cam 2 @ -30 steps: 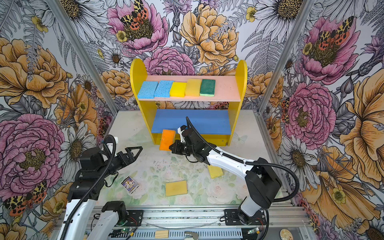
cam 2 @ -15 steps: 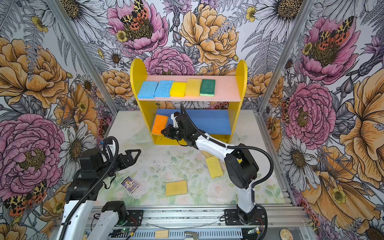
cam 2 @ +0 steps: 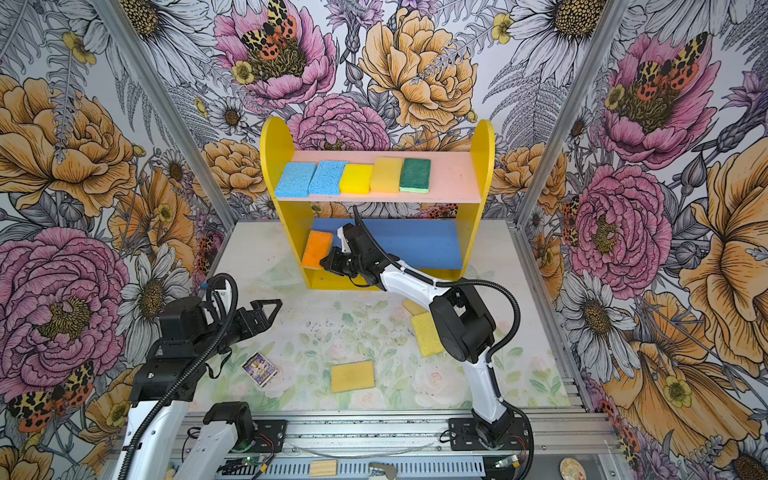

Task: Place and organize the cleaning sponges onto the shelf
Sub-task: 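Carry the orange sponge onto the blue shelf with right gripper while left withdraws, then open the right gripper and withdraw it from the shelf, then grasp the yellow cellulose sponge on the table with the left gripper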

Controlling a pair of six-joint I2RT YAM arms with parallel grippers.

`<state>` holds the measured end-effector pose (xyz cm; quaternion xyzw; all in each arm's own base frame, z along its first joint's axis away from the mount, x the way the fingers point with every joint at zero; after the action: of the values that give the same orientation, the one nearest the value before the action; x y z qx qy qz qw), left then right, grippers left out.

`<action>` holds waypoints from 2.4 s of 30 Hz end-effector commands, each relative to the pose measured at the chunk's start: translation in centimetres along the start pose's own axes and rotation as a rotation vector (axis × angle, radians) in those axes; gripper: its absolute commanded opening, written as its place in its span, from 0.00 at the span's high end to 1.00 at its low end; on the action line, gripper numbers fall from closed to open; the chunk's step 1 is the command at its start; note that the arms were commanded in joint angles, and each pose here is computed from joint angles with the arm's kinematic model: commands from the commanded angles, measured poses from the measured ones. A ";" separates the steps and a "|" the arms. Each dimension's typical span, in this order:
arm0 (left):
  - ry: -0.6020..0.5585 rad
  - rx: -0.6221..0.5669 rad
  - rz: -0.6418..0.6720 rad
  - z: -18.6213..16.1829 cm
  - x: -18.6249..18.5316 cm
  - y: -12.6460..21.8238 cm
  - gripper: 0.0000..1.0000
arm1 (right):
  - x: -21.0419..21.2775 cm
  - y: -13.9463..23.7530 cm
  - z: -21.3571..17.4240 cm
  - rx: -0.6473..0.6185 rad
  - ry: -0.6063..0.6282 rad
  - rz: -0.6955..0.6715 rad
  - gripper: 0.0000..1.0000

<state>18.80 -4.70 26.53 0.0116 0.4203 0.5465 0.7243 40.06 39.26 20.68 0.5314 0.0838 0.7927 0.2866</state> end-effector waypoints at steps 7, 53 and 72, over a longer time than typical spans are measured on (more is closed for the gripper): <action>-0.024 -0.010 0.000 0.3 -0.2 0.0 0.01 | -0.2 -1.4 1.8 -0.025 0.027 0.004 0.96; -0.146 0.356 -0.147 -6.6 -5.4 -4.8 0.01 | -3.4 16.7 -9.2 -0.023 0.003 -0.213 0.48; -0.002 0.532 -0.365 -20.0 -18.1 -23.1 0.15 | -10.2 30.7 -10.7 -0.204 -0.164 -0.323 0.40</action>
<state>21.64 -34.51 10.94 0.1947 0.5495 0.2972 0.7562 22.48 10.26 20.12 0.5521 0.0717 0.6706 0.4902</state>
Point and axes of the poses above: each gripper's point midway between its finger pads, its own y axis back along the fingers, its own x axis along the line the jaws close on, z = x × y, the point moved 5 cm from there along y, back along the fingers, and after that the axes turned 1 degree about y, right-handed, at the moved point
